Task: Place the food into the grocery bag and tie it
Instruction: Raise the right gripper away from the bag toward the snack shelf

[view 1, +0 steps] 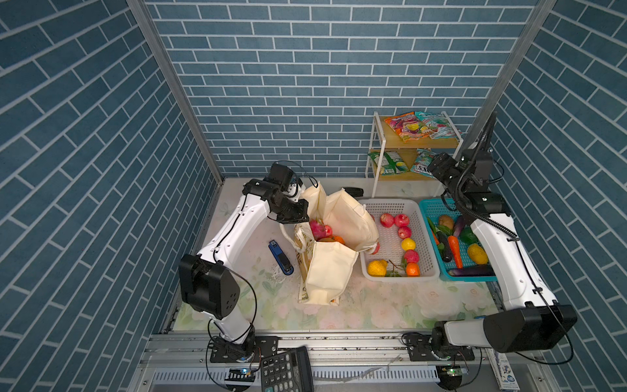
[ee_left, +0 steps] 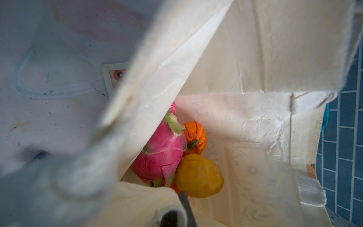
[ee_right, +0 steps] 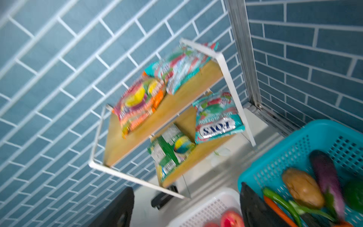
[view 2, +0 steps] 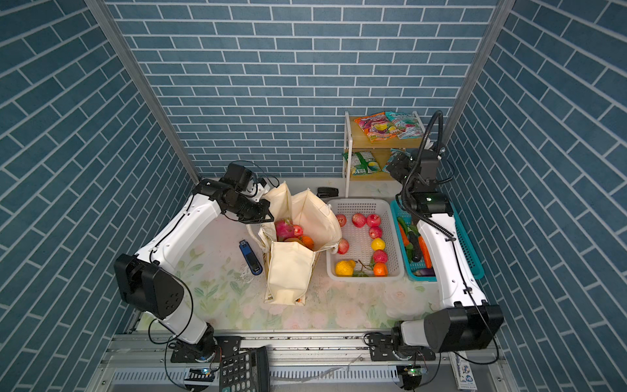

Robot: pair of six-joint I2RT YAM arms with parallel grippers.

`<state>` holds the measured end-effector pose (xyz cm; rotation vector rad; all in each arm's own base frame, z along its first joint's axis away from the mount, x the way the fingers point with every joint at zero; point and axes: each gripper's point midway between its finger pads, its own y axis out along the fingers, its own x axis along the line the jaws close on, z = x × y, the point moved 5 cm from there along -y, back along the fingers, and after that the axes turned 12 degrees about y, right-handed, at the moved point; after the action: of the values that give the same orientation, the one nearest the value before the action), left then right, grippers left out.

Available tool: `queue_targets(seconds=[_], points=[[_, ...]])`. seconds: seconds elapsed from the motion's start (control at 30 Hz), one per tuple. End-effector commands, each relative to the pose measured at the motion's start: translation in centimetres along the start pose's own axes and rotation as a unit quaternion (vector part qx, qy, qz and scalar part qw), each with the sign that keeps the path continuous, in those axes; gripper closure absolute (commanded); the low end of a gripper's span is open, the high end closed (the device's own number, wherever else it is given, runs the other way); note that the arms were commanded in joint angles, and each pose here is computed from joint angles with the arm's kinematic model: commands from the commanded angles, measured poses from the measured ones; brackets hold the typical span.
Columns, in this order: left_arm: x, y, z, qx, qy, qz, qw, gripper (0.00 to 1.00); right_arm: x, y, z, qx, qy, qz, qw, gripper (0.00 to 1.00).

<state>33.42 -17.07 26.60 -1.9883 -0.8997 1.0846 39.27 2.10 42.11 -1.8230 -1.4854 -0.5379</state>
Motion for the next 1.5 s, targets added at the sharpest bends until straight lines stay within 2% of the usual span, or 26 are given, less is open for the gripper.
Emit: queue_targets(seconds=[0.0,0.37,0.6,0.9,1.13,1.47], points=[[-0.2,0.4,-0.2,0.005,-0.001,0.001,1.0,0.95,2.3,1.4,-2.9,-0.024,0.087,-0.051,0.995,0.18],[-0.3,-0.3,-0.4,-0.005,-0.002,-0.007,1.0,0.95,4.1,8.6,-7.7,-0.031,0.152,-0.086,0.984,0.24],[-0.2,-0.3,-0.3,-0.012,-0.01,-0.011,1.0,0.95,3.7,13.4,-8.3,-0.002,0.198,-0.092,0.976,0.28],[0.0,-0.2,-0.4,-0.018,-0.017,-0.014,1.0,0.95,2.6,14.4,-7.7,0.014,0.219,-0.053,0.974,0.29],[0.1,0.3,-0.1,-0.016,-0.021,-0.01,1.0,0.95,1.0,15.0,-6.7,0.03,0.257,-0.015,0.966,0.27],[0.0,0.3,0.2,-0.014,-0.02,-0.012,1.0,0.95,-0.1,16.0,-6.0,0.065,0.307,-0.006,0.949,0.35]])
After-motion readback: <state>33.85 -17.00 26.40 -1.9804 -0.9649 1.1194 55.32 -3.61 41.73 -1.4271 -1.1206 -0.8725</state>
